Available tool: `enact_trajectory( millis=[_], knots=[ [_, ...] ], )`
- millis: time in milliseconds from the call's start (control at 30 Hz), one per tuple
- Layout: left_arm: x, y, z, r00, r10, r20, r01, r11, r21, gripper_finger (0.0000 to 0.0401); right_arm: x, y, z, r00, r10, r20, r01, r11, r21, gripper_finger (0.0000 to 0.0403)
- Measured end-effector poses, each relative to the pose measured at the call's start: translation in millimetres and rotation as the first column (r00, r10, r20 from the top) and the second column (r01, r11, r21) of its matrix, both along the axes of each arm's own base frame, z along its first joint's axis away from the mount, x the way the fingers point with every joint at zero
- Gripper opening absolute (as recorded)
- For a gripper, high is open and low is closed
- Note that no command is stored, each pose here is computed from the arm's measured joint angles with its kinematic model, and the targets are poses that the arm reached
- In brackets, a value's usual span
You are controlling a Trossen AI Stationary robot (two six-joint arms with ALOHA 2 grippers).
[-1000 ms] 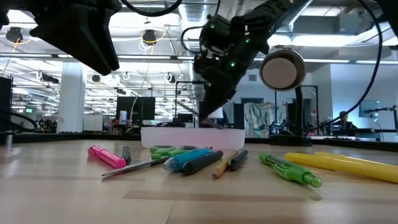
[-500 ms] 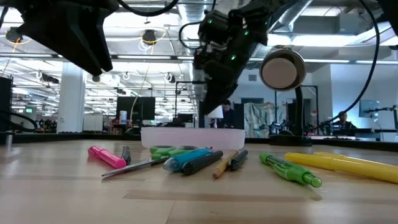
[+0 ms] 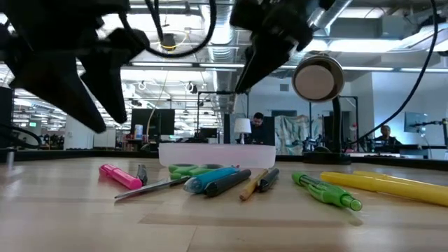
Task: Pick & place school supplies into a supply box
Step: Put the pink pen into the supply box
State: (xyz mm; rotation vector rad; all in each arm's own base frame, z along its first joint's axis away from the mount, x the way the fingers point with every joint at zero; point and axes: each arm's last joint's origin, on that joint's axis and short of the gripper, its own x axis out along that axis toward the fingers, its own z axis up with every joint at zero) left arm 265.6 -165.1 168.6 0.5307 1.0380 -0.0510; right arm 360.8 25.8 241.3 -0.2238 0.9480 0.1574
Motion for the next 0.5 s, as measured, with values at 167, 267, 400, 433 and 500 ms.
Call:
enact_trajectory(
  millis=[167, 267, 400, 433, 500],
  knots=[
    [5, 18, -14, 0.999, -0.015, -0.029, 0.013, 0.999, -0.047, 0.0126, -23, 24, 14, 0.995, 0.062, 0.079, -0.063, 0.998, 0.013, 0.0143],
    [9, 27, -19, 0.999, -0.030, -0.028, 0.027, 0.996, -0.085, 0.0126, -40, 36, 21, 0.987, 0.088, 0.138, -0.093, 0.995, 0.031, 0.0137],
    [15, 34, -23, 0.997, -0.079, -0.026, 0.073, 0.982, -0.175, 0.0126, -64, 49, 23, 0.975, 0.098, 0.201, -0.111, 0.992, 0.056, 0.0132],
    [15, 36, -24, 0.996, -0.083, -0.032, 0.076, 0.979, -0.190, 0.0126, -71, 52, 22, 0.973, 0.091, 0.210, -0.104, 0.993, 0.052, 0.0132],
    [15, 39, -25, 0.995, -0.086, -0.046, 0.075, 0.975, -0.210, 0.0126, -84, 59, 22, 0.968, 0.079, 0.240, -0.090, 0.995, 0.038, 0.0132]
  ],
)
